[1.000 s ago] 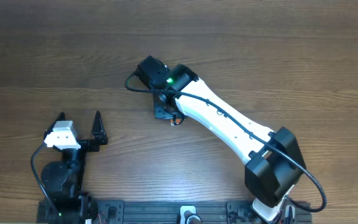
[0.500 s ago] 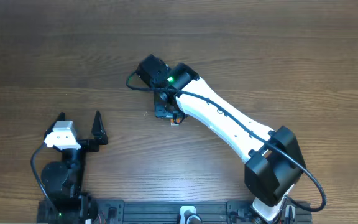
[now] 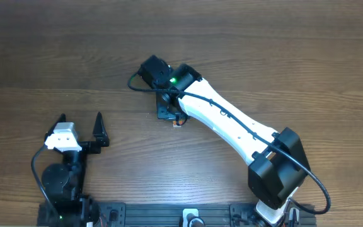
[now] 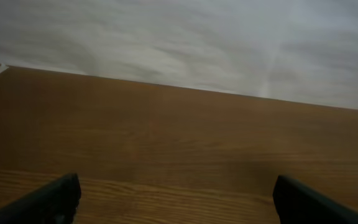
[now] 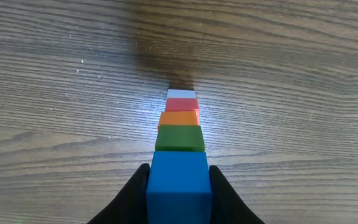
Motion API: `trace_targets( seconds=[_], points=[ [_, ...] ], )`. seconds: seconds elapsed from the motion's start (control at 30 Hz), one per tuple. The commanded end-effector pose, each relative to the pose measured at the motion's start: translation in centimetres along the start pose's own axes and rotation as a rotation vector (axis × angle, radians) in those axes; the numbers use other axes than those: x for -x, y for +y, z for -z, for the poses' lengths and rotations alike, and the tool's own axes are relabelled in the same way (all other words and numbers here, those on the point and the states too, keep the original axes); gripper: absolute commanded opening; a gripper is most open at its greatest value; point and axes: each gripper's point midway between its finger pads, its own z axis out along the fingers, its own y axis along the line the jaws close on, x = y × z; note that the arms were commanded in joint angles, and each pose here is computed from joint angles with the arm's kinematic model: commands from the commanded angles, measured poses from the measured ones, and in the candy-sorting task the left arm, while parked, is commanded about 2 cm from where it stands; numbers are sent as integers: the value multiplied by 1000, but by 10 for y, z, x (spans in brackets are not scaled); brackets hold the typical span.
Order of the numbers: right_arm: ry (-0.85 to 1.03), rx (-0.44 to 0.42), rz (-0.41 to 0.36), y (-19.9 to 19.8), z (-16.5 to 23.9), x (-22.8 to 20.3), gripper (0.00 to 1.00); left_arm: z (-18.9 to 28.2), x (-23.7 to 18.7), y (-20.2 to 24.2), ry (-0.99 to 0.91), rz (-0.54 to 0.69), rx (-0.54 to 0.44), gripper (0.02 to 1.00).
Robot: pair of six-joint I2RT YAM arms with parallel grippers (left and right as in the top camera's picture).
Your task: Stack Cubes
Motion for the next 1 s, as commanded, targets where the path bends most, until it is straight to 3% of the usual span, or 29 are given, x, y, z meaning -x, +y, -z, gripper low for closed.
trace_targets(
  seconds=[0.03, 0.47, 0.67, 0.9, 1.0],
  points=[
    [-15, -11, -19, -2, -2, 7, 205, 0, -1, -1, 0, -7, -8, 1000],
    [-3, -20, -19, -2, -8, 7, 224, 0, -1, -1, 0, -7, -8, 1000],
    [-3, -20, -19, -2, -8, 7, 286, 0, -1, -1, 0, -7, -8, 1000],
    [-4, -19, -19, -2, -8, 7, 542, 0, -1, -1, 0, -7, -8, 1000],
    [-9, -15, -20, -1, -8, 8, 720, 0, -1, -1, 0, -7, -8, 1000]
  ],
)
